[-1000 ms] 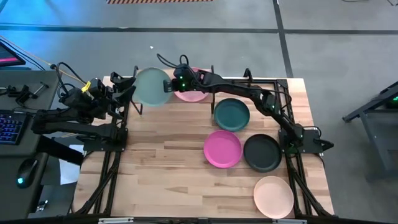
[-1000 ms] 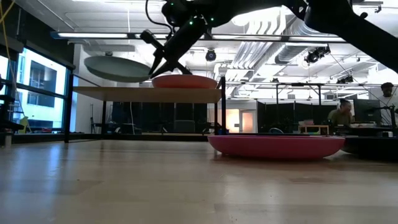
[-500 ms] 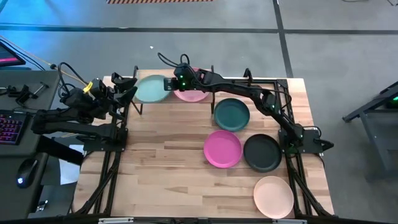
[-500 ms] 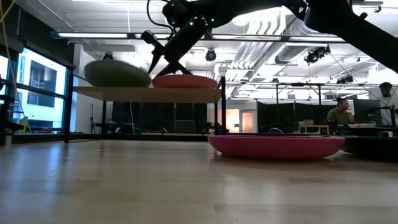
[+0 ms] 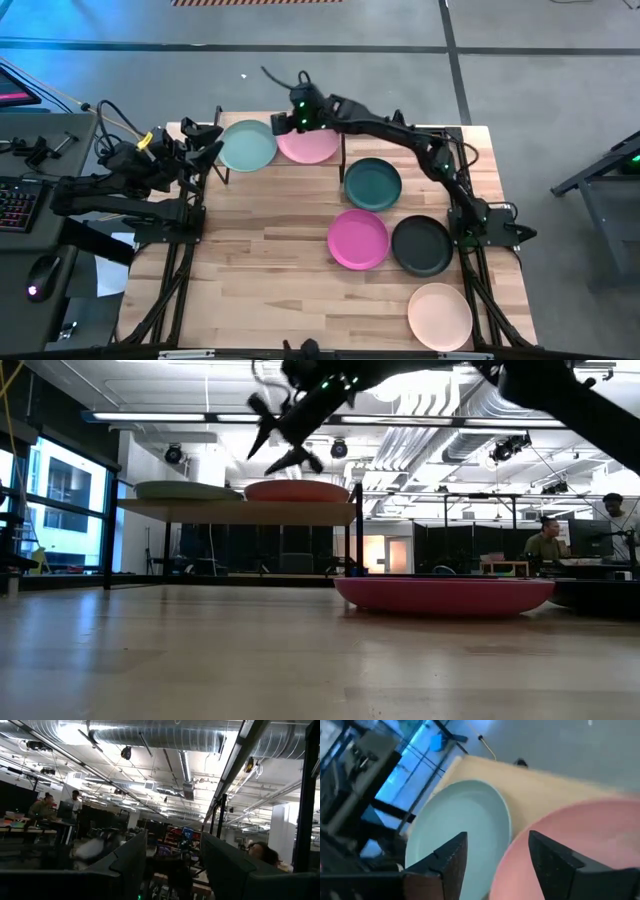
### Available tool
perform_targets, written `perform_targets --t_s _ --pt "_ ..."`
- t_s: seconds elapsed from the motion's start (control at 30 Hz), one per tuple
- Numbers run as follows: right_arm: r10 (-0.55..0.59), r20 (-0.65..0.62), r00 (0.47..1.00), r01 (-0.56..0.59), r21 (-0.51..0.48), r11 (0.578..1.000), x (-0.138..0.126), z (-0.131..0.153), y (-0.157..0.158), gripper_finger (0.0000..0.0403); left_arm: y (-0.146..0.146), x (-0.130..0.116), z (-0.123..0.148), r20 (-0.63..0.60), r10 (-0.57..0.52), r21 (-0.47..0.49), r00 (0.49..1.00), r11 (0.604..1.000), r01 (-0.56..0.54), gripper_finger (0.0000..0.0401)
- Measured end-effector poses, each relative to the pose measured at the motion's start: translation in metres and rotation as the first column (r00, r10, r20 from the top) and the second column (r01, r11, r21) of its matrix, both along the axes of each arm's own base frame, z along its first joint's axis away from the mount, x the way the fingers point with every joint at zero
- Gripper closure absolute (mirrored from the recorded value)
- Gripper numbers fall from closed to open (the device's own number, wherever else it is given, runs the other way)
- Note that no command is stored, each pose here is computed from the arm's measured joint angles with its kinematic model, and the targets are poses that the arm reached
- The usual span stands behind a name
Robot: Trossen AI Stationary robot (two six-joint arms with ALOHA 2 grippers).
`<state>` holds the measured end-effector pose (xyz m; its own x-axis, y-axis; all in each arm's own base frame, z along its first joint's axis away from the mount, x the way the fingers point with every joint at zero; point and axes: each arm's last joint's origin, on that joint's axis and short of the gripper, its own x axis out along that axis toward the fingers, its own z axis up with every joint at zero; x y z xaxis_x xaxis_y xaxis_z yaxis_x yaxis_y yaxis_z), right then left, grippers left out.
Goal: Place and stack plates onto a shelf
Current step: Put the blue plate on the shelf
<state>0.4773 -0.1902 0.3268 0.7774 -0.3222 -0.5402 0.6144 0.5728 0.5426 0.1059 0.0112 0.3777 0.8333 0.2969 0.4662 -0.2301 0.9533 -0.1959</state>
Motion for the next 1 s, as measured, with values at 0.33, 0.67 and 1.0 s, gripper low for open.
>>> perform_targets --t_s 0.33,0.67,1.0 --pt "0.232 -0.579 0.782 -0.354 -0.106 0.929 -0.067 0.034 0.060 0.0210 0.000 0.010 -0.030 -0.315 -0.031 -0.067 0.949 0.998 0.010 0.0227" --pt "0.251 -0.662 0.706 -0.466 -0.167 0.869 -0.104 0.056 0.117 0.0210 -0.005 0.011 -0.067 -0.590 -0.251 -0.252 0.768 0.960 0.120 0.0227" --pt "0.243 -0.305 0.921 -0.298 -0.149 0.943 -0.190 0.022 0.159 0.0210 -0.005 0.024 -0.120 -0.499 -0.275 -0.265 0.822 0.951 0.157 0.0227"
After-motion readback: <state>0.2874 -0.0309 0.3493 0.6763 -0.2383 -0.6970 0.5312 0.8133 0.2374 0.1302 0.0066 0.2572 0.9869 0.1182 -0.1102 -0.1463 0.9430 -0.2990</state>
